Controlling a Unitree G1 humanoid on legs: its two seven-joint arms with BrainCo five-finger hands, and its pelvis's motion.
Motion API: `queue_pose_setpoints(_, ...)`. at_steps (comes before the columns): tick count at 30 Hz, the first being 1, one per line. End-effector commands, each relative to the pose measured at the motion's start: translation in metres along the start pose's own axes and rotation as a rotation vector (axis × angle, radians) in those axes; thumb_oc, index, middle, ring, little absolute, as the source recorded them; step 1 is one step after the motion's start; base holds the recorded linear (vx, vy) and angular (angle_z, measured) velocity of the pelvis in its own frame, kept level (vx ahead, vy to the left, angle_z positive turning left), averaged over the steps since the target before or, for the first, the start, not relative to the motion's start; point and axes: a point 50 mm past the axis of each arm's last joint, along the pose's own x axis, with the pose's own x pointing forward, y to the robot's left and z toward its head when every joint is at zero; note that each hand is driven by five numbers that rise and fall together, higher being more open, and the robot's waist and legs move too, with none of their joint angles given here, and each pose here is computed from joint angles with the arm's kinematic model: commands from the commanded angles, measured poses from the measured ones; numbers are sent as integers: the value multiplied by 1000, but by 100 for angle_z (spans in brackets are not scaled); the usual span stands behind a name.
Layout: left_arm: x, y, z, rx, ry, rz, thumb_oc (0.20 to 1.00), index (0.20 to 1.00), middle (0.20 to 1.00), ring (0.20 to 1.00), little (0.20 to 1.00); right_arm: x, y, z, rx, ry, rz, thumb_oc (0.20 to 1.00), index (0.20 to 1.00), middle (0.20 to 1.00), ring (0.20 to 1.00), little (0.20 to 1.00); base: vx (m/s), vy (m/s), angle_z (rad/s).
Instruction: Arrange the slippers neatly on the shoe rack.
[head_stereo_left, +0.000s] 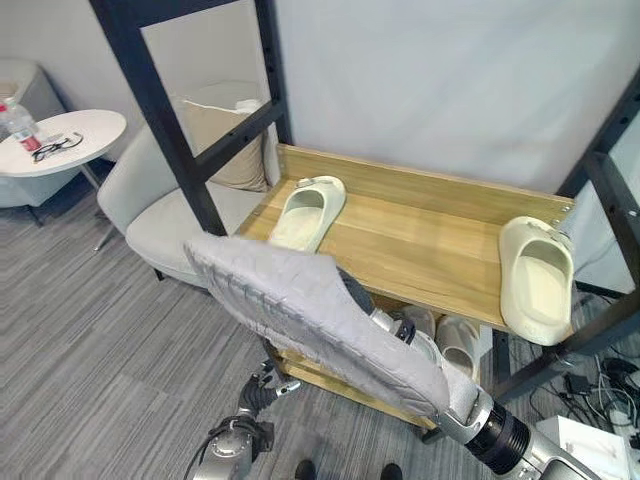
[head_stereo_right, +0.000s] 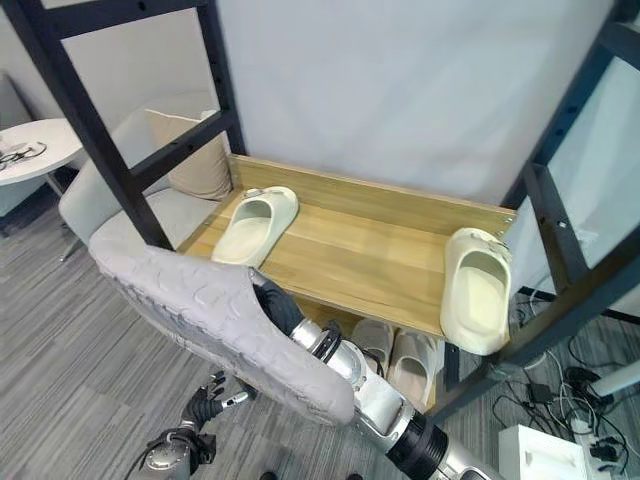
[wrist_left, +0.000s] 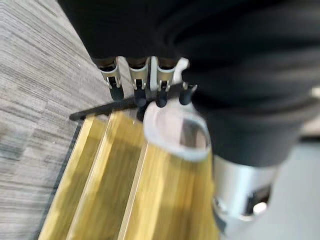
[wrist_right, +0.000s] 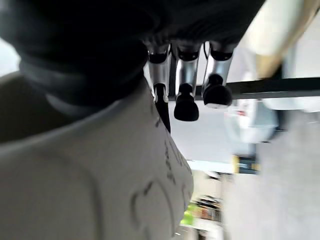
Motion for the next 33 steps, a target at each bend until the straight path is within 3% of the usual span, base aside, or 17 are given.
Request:
queue_pose_setpoints(1, 13, 7, 34, -19, -134, 22, 1000, 1000, 1000, 1000, 1000, 4, 2, 13, -228, -63, 48, 200, 200, 200, 200, 200, -11, -7, 12)
queue_pose_setpoints(6, 11, 8, 25, 0, -105, 37, 1000, 1000, 1000, 1000, 1000, -9, -3, -35, -469, 158, 46, 200, 200, 200, 200, 200, -4, -11, 9)
queue_pose_setpoints(10, 10, 8, 25, 55, -114, 30, 1000, 1000, 1000, 1000, 1000, -38, -34, -79, -781, 401, -53, 200, 200, 200, 200, 200, -20, -26, 13)
queue_pose_setpoints(12, 11, 6, 28, 52, -127, 22, 1000, 1000, 1000, 1000, 1000, -42, -44, -82, -823, 430, -98, 200, 200, 200, 200, 200, -157, -3, 9)
queue_pose_setpoints(15, 20, -15, 64, 27, -242, -29, 1000, 1000, 1000, 1000, 1000, -49, -72, -83, -999, 484, -242, 200, 200, 200, 200, 200, -437, 61, 13)
queue_pose_setpoints(17, 20, -31, 115, -28, -430, -77, 1000, 1000, 1000, 1000, 1000, -42, -102, -74, -1090, 483, -413, 200, 200, 200, 200, 200, -429, 97, 19)
queue_pose_setpoints(23, 11, -37, 157, 29, -603, -108, 1000, 1000, 1000, 1000, 1000, -37, -139, -50, -1085, 441, -678, 200, 200, 200, 200, 200, -107, 96, 20)
queue_pose_setpoints(25, 6, -34, 188, 88, -728, -88, 1000, 1000, 1000, 1000, 1000, -38, -166, -32, -1088, 418, -848, 200, 200, 200, 200, 200, -115, 106, -14)
queue_pose_setpoints(33, -2, -25, 212, 20, -822, -66, 1000, 1000, 1000, 1000, 1000, -34, -212, 7, -1088, 381, -1091, 200, 200, 200, 200, 200, -46, 49, -2)
